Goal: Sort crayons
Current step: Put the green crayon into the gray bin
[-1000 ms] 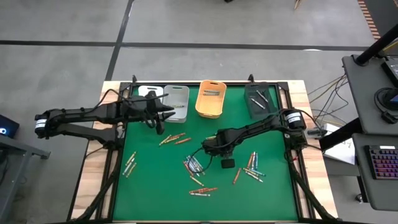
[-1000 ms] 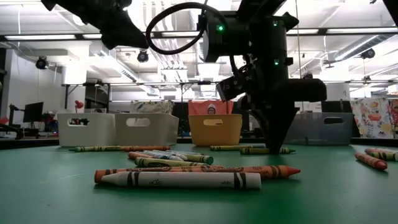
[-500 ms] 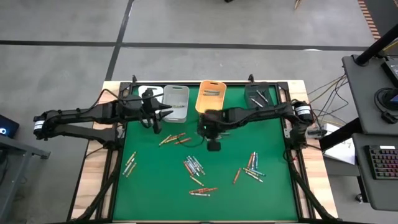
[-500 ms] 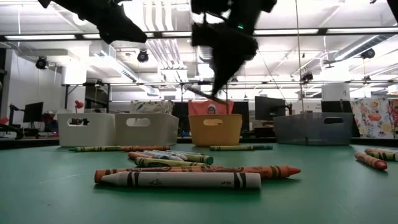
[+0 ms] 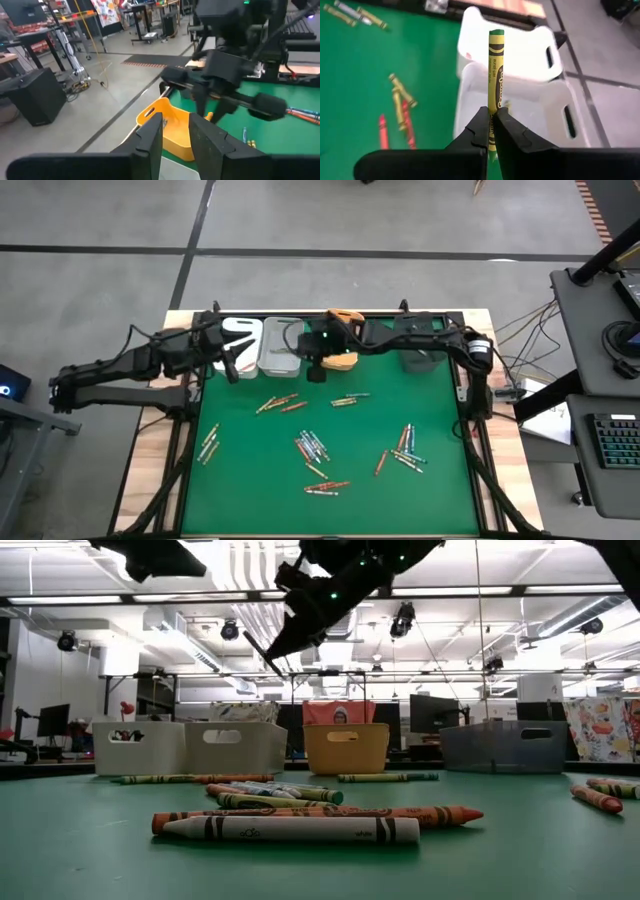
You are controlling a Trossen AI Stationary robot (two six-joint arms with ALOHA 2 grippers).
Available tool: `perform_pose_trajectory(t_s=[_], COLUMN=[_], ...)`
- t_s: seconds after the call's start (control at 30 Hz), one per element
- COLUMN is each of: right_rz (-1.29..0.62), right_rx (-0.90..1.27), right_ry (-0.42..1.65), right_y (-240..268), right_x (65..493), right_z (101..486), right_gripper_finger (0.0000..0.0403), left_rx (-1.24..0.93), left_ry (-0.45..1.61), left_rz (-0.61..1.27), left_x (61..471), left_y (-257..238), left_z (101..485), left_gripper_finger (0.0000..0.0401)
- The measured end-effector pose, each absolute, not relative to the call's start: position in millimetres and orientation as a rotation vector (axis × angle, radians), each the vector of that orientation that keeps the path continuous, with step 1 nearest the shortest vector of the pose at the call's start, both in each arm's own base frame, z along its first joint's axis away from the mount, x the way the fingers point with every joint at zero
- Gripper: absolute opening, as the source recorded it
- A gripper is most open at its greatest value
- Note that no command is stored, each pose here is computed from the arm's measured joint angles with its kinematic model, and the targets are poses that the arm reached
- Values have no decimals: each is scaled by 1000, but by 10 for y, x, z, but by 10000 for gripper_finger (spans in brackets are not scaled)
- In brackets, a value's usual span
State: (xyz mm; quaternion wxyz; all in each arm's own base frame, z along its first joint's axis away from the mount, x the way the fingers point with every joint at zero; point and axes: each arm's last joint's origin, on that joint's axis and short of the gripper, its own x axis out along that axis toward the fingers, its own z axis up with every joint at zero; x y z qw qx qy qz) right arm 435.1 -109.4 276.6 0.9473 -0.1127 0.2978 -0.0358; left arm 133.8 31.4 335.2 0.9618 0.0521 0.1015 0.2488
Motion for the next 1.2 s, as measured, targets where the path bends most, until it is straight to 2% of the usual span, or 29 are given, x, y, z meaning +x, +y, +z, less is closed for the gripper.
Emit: perform_pose_trajectory(t_s=[0.33,0.6,0.97,1.2], right_rz=[-90,-110,-90,-97], right_rx=[-260,-265,-255,-222], right_ry=[546,574,700,754], right_y=[-1441,-1682,-1994,-2086], right_x=[4551,4799,5055,5018], right_z=[2880,2882,2543,2405], right_gripper_finger=[11,11,11,11], left_rx=[88,89,108,130], left_ry=[199,232,252,276], left_rz=[506,505,508,630], left_x=[1286,1288,1262,1242], left_y=[306,306,304,335], left_z=[3359,3327,3313,3301], left_gripper_finger=[78,78,78,78])
